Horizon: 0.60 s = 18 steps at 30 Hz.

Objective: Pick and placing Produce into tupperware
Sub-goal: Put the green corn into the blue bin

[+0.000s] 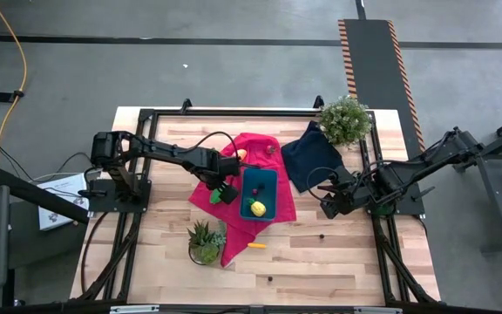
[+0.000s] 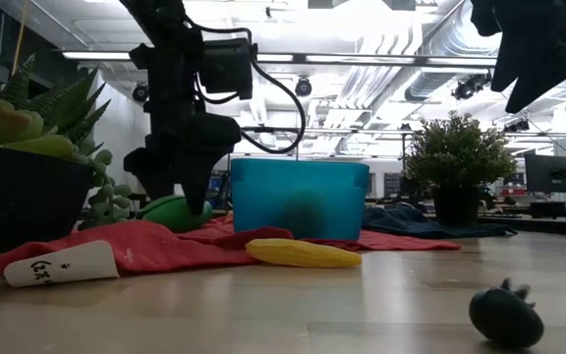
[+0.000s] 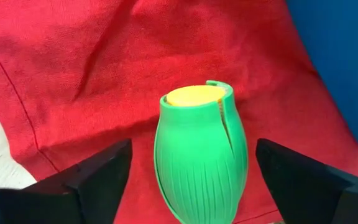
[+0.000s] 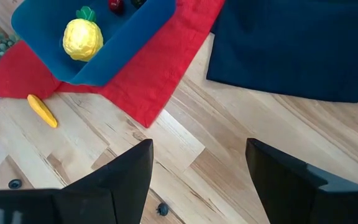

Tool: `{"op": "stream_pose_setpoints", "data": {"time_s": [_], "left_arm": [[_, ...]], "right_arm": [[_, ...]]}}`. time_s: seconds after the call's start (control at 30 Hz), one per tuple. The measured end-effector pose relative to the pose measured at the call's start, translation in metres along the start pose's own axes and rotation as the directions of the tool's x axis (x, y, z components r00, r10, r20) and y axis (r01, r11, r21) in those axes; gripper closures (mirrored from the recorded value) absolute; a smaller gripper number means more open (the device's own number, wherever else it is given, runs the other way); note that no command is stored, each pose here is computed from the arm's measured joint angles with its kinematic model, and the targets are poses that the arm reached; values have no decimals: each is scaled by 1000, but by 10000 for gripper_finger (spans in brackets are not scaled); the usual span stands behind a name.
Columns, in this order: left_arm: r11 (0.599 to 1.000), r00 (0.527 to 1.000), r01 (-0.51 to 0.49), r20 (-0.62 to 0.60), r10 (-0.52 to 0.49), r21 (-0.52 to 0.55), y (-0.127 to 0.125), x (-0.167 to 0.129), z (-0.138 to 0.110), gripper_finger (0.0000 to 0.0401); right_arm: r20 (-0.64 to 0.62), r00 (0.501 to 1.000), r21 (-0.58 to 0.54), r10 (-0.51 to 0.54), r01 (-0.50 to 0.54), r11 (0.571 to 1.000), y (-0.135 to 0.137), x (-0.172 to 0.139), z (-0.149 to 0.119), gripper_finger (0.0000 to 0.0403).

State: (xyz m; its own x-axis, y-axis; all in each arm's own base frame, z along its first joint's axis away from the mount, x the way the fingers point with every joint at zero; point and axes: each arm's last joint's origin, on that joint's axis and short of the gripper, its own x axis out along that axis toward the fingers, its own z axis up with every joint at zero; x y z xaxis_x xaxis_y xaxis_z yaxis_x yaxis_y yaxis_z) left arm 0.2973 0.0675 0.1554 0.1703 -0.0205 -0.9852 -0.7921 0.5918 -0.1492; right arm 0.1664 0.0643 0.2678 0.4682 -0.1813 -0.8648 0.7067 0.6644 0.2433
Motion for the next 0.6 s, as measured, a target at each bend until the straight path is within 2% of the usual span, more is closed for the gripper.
{"op": "stream_pose_setpoints", "data": {"time_s": [0.4,0.6], "left_arm": [[1000,1000,20,-17,-20,-1,-1,0,0,196],[1000,1000,22,-18,-22,0,-1,-1,0,209]], "right_arm": [[4,1000,0,-1,1,1000,0,0,0,156],[4,1000,0,-2,2,1000,0,0,0,156]]}}
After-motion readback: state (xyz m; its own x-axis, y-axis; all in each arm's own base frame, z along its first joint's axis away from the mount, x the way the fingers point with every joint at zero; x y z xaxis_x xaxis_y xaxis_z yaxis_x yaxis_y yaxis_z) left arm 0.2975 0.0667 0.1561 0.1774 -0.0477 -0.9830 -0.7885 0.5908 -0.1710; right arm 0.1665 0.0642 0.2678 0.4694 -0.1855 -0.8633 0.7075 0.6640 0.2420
